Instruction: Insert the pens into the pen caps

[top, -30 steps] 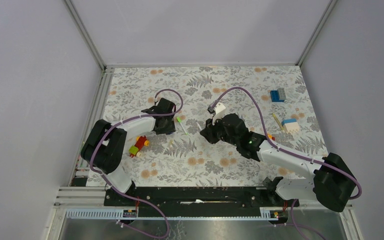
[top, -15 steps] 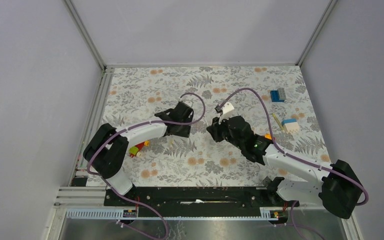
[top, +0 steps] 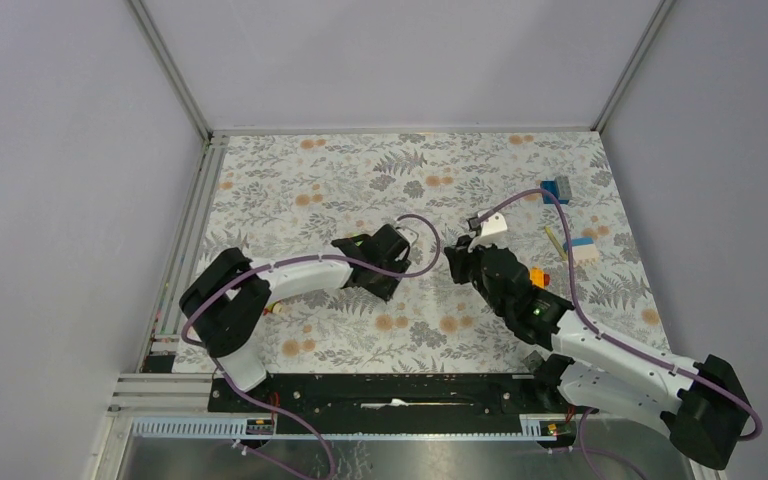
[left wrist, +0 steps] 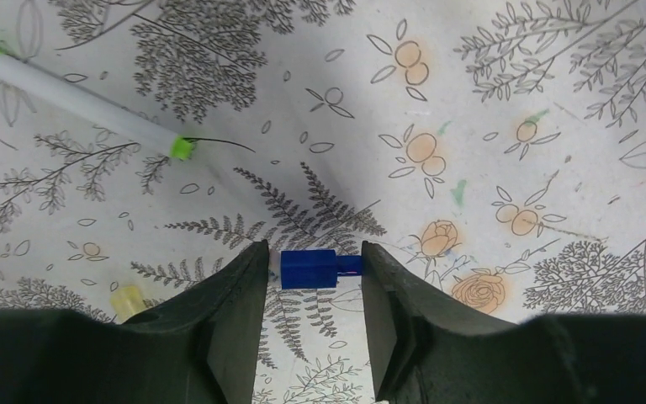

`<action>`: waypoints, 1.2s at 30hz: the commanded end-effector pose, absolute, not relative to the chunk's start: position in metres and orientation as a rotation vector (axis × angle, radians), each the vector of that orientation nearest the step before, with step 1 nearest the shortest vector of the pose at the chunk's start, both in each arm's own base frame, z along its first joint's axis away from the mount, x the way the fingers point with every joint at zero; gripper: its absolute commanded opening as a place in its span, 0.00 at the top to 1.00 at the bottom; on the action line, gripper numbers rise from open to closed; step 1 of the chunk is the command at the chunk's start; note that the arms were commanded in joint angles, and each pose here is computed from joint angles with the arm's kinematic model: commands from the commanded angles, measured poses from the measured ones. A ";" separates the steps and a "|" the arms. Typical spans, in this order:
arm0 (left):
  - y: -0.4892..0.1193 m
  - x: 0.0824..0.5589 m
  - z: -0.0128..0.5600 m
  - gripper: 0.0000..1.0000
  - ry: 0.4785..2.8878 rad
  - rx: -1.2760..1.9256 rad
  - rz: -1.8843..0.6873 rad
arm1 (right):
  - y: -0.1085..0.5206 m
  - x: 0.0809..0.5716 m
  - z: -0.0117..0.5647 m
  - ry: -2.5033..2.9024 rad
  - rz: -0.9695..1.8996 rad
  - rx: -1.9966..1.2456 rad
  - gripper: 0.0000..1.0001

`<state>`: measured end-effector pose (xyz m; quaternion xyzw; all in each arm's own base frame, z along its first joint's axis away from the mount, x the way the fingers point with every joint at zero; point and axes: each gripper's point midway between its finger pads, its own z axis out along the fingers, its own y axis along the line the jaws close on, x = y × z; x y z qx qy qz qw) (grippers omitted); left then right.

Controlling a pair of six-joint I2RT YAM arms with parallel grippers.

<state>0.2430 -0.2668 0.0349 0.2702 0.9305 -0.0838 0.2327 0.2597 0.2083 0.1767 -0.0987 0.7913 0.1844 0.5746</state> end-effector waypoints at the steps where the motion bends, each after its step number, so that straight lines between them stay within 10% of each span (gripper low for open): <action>1: -0.276 0.245 0.039 0.56 2.525 0.812 -0.221 | 0.198 0.265 0.186 1.816 0.400 -0.154 1.00; 26: -0.290 0.225 0.064 0.20 2.461 0.675 -0.339 | 0.205 0.259 0.202 1.811 0.476 -0.152 1.00; 30: -0.287 0.233 0.086 0.01 2.429 0.522 -0.334 | 0.207 0.261 0.205 1.810 0.473 -0.150 1.00; 36: -0.288 0.239 0.093 0.04 2.505 0.263 -0.306 | 0.202 0.261 0.204 1.806 0.457 -0.131 1.00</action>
